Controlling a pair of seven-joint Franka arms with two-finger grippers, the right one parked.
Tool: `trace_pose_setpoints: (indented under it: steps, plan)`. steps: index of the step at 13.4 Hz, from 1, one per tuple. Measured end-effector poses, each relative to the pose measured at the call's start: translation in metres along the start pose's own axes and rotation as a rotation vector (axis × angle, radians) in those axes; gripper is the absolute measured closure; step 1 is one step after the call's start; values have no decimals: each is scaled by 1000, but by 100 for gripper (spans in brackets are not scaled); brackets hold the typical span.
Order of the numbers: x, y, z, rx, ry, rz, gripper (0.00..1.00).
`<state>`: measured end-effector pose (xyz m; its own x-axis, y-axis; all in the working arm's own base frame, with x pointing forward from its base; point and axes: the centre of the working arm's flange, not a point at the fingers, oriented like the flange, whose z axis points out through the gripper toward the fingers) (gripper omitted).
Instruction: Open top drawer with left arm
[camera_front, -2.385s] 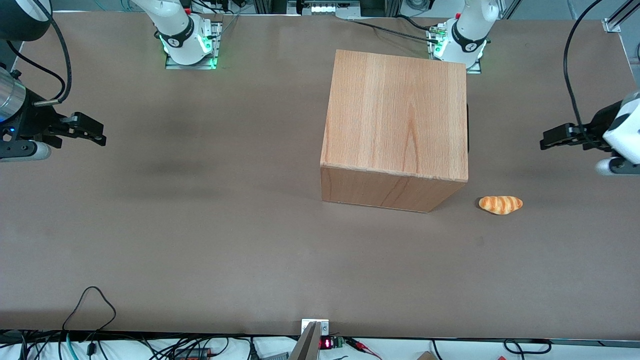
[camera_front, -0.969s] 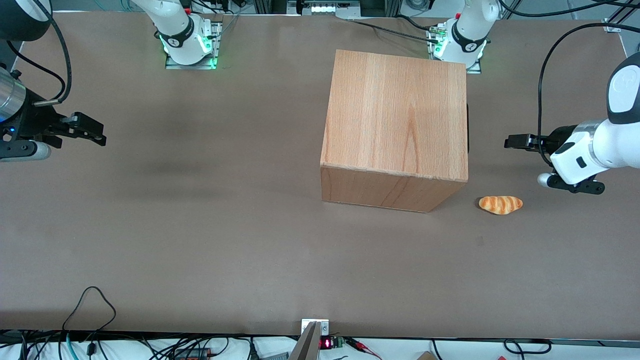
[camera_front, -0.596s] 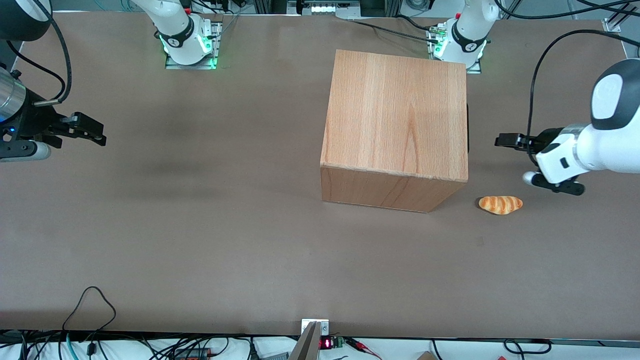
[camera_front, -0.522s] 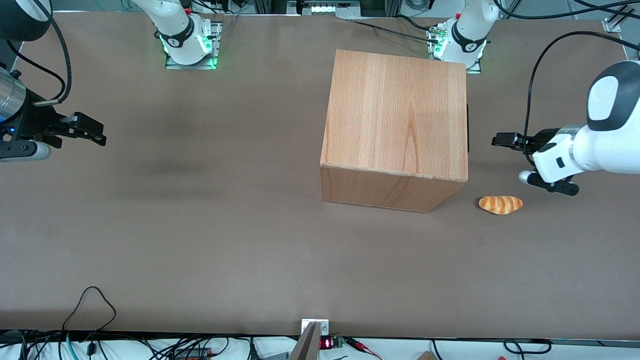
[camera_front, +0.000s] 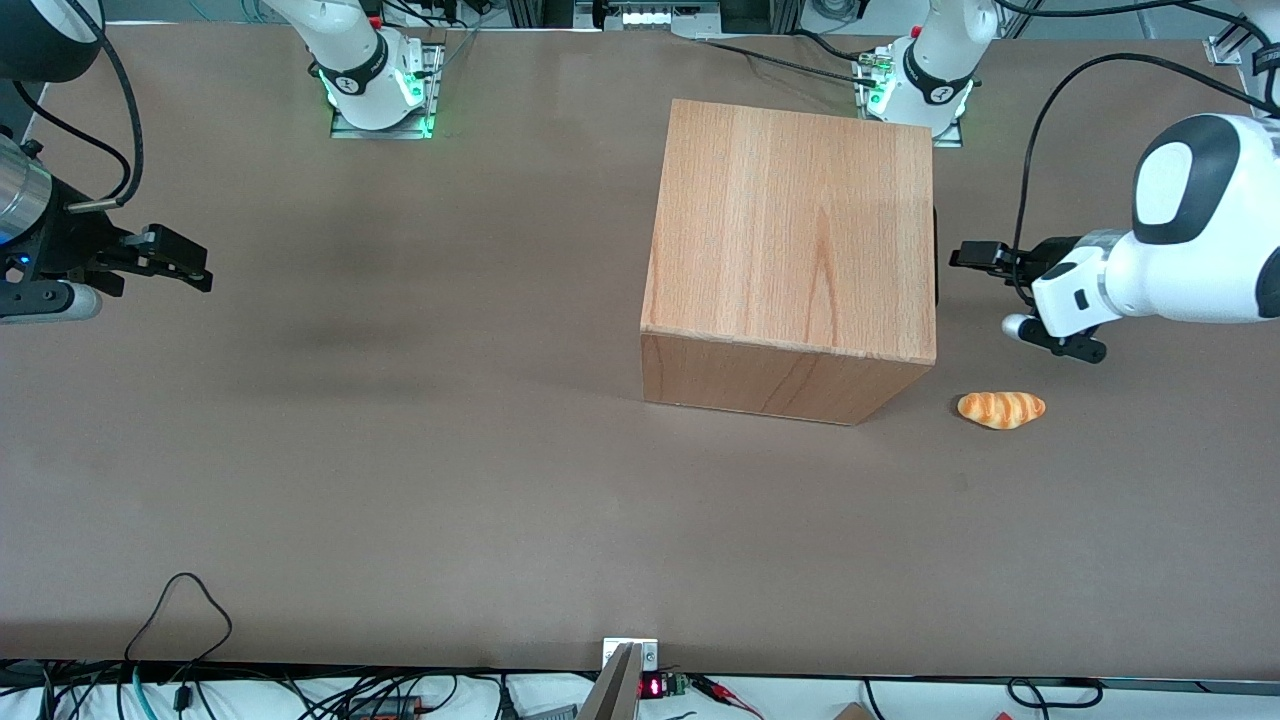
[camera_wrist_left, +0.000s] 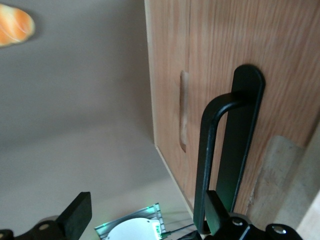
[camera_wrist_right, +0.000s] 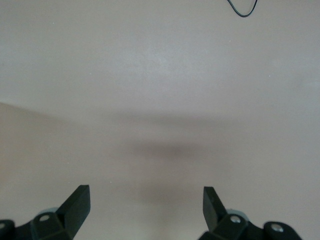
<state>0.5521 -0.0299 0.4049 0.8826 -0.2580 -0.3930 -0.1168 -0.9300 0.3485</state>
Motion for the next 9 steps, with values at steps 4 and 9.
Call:
trace_pose_setpoints:
  steps: [4,9]
  plan:
    - [3,3,14,-2,-5,7,0]
    - [5,7,25,-46,-8,7,0]
